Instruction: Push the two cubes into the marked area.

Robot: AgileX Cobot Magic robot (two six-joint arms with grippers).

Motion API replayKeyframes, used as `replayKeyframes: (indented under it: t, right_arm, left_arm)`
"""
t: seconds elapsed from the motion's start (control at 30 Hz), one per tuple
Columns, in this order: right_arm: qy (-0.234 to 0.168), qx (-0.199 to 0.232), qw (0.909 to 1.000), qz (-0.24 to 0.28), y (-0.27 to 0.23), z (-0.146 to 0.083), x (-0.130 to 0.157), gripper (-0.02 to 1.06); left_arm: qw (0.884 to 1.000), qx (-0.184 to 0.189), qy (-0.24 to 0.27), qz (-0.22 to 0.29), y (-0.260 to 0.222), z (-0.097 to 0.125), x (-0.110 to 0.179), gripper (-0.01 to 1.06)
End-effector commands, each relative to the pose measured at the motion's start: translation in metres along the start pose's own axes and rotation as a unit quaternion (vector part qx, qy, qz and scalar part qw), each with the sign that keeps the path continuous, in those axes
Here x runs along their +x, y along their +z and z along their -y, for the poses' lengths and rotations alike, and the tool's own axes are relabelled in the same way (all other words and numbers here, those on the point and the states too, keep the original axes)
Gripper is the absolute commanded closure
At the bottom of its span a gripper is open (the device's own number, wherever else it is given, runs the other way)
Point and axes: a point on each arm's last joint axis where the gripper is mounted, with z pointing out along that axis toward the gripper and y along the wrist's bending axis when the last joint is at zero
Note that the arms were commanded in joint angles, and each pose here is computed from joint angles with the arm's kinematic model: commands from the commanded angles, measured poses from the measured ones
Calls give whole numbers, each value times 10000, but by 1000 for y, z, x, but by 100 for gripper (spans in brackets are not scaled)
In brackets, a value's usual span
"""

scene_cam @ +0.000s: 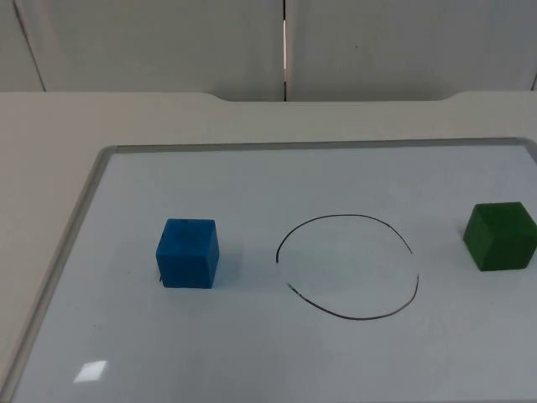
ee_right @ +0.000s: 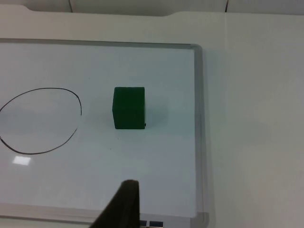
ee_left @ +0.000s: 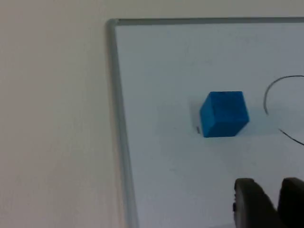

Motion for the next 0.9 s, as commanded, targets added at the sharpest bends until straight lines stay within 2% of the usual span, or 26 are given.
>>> replayKeyframes:
  t: [0.0, 0.07, 0.23, 0.33, 0.43, 0.6, 0.87]
  right_arm:
    - [18, 34, 10000, 59, -1, 0, -1, 0]
    - [18, 34, 10000, 59, -1, 0, -1, 0]
    - [18, 34, 10000, 59, -1, 0, -1, 0]
    - [18, 34, 10000, 59, -1, 0, -1, 0]
    - [18, 34, 10000, 59, -1, 0, -1, 0]
    - [29, 35, 10000, 59, -1, 0, -1, 0]
    - [53, 35, 10000, 59, -1, 0, -1, 0]
  left_arm:
    - [9993, 354, -126, 54, 9, 4, -9, 97]
    - [9977, 554, -337, -174, 22, 3, -14, 105]
    - [9906, 1033, -591, -672, 51, 2, -21, 105]
    - [9865, 1129, -706, -956, 69, -2, -22, 105]
    - [9827, 1177, -856, -1142, 85, -6, -23, 105]
    - [9758, 1540, -944, -1228, 105, 1, -25, 105]
    - [9818, 1283, -452, -1327, 148, 26, -17, 105]
